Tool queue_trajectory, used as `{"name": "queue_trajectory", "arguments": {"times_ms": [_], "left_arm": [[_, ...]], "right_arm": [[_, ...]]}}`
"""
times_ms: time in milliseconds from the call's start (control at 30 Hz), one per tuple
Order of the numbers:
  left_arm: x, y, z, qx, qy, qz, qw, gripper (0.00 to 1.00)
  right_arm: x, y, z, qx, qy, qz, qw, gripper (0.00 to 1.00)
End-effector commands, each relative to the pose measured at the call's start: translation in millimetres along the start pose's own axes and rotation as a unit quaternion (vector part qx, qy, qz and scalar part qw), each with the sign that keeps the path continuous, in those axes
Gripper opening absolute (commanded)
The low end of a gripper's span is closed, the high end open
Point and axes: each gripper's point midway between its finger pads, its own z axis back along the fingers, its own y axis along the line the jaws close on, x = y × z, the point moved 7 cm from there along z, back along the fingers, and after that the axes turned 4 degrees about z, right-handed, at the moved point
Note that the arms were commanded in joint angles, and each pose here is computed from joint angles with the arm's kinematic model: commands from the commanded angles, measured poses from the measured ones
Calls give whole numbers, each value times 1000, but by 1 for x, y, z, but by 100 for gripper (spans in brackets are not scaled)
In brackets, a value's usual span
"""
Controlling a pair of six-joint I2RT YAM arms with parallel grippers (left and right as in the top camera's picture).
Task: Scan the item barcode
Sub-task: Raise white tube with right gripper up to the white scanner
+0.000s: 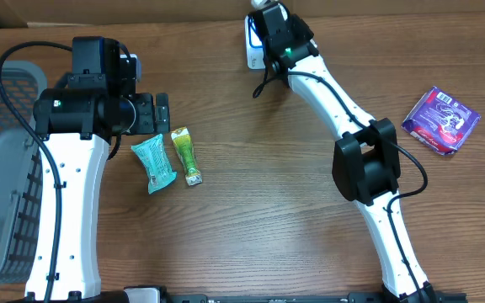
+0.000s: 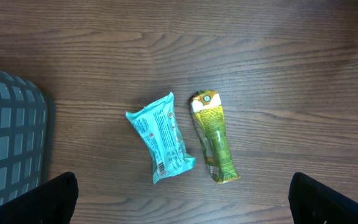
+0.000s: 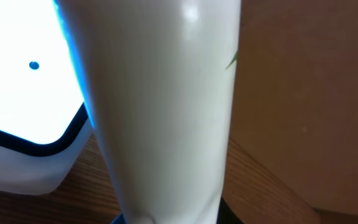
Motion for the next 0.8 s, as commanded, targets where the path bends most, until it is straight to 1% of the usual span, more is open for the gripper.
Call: {"name": "queue_trajectory", "arguments": {"times_ms": [0, 467, 667, 767], "left_arm": [[3, -1, 1, -4, -3, -1, 1000, 100], [3, -1, 1, -4, -3, -1, 1000, 100], [3, -1, 1, -4, -3, -1, 1000, 100], [3, -1, 1, -4, -3, -1, 1000, 100]], "right_arm": [[7, -14, 7, -24, -8, -15, 1000, 4], [-12, -5, 10, 5, 42, 30, 999, 4], [-6, -20, 25, 3, 31, 23, 999, 4], [-1, -29, 41, 31, 11, 18, 999, 4]]}}
